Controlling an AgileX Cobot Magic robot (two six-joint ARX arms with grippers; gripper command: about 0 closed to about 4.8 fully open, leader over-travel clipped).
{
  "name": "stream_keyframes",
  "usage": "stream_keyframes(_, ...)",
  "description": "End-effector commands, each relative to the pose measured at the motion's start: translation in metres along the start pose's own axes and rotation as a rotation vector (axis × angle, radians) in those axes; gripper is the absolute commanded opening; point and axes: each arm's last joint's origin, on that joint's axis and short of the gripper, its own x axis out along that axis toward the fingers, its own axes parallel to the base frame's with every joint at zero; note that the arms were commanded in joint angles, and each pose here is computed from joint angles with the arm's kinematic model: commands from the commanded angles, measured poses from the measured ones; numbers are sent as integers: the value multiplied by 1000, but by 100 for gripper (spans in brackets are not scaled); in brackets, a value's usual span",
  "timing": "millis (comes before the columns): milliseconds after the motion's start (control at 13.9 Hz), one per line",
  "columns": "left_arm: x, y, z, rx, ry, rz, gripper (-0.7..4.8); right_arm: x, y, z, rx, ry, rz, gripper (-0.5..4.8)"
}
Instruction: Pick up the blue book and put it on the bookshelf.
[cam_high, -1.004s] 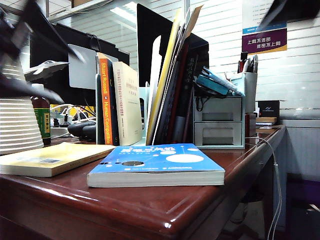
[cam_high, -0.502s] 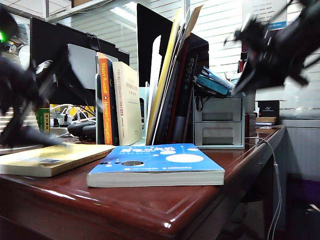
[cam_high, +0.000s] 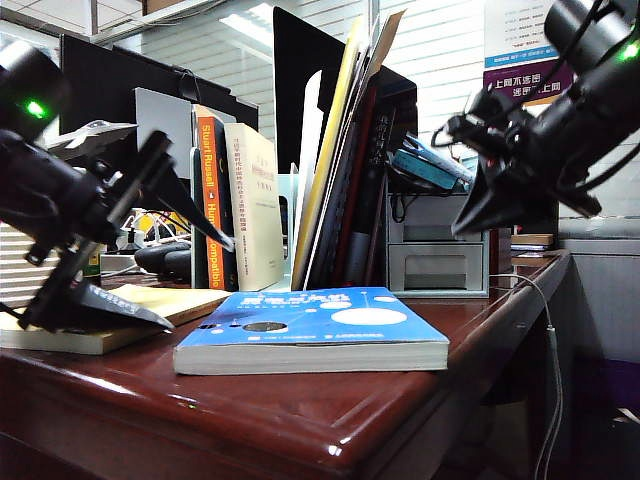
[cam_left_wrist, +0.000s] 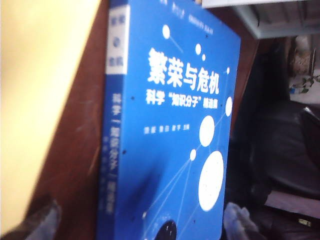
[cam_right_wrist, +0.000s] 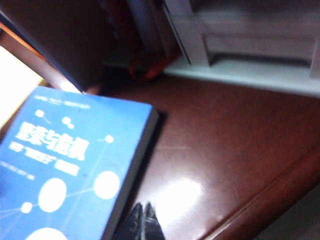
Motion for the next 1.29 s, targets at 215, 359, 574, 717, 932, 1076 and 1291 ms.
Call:
stream_keyframes(215, 8, -1, 6, 3, -18, 26, 445, 17, -1, -9, 2, 44, -6, -1)
stream_keyframes(359, 9, 0, 5, -2, -28, 48, 445, 24, -3, -14, 8, 68, -21, -1)
stream_keyframes(574, 10, 1, 4, -4, -41, 80, 445, 35, -4, -22, 9, 102, -17, -1)
stream_keyframes(717, 11, 1, 3, 0, -36, 81, 445, 45, 2, -29, -6, 120, 7, -1)
stream_keyframes(932, 12, 2, 3, -7, -35, 96, 445, 56, 12, -39, -24, 160, 34, -1)
stream_keyframes(1076, 14, 5, 2, -16, -16, 93, 445, 60, 13, -43, -26, 180, 41, -1)
stream_keyframes(1291, 17, 8, 0, -22, 3, 107, 445, 60, 14, -43, -27, 182, 42, -1)
